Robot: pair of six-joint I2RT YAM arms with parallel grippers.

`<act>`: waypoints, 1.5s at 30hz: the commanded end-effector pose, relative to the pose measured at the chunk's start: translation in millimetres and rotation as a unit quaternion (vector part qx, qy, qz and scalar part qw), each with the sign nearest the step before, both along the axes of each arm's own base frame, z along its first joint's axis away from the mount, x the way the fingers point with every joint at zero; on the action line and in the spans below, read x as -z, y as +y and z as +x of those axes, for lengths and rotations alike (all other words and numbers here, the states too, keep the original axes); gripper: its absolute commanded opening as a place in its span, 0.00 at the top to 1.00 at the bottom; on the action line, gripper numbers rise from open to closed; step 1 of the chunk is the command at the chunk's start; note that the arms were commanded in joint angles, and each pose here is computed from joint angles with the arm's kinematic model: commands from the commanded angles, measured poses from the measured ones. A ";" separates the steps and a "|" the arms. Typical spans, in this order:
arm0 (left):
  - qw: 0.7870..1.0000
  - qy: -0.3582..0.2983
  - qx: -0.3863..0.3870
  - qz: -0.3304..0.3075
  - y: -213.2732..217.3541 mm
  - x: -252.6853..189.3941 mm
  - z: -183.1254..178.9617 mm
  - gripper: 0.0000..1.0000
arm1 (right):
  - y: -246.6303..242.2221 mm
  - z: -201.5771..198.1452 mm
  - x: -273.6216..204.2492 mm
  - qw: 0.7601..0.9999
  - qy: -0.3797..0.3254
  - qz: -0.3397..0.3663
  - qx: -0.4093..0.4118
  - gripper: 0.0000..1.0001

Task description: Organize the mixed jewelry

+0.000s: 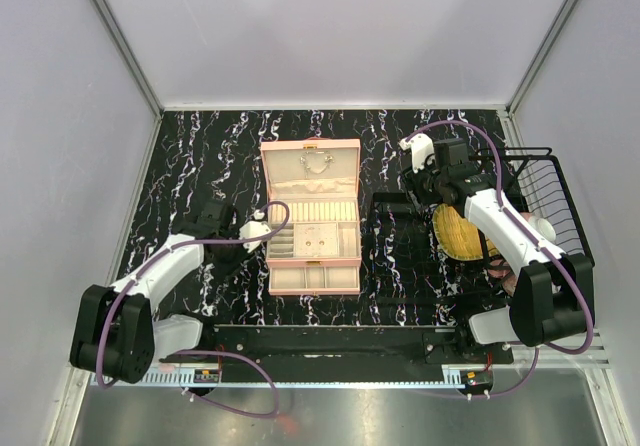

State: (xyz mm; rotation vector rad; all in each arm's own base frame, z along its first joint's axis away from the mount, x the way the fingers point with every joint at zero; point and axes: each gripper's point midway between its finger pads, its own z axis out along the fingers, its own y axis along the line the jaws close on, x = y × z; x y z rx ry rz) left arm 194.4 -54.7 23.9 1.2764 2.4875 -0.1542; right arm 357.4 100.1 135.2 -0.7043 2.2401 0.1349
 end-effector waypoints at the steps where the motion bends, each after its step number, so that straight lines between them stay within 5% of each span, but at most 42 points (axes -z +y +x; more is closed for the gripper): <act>1: 1.000 -0.014 -0.006 -0.020 -4.7 2.0 9.8 0.57 | 1.0 2.5 -8.7 1.000 -0.011 0.007 -0.003 0.45; 24: 1.000 0.008 -0.009 -0.022 -3.3 10.0 -5.0 0.61 | 1.0 3.8 -7.8 1.000 -0.009 0.007 -0.003 0.45; 36: 1.000 0.015 -0.003 -0.017 -0.7 16.4 -11.7 0.77 | 0.4 3.3 -6.5 1.000 -0.008 0.005 -0.002 0.45; 45: 1.000 0.014 0.002 -0.016 0.1 17.8 -14.0 0.80 | 0.6 2.8 -7.4 1.000 -0.009 0.006 -0.002 0.45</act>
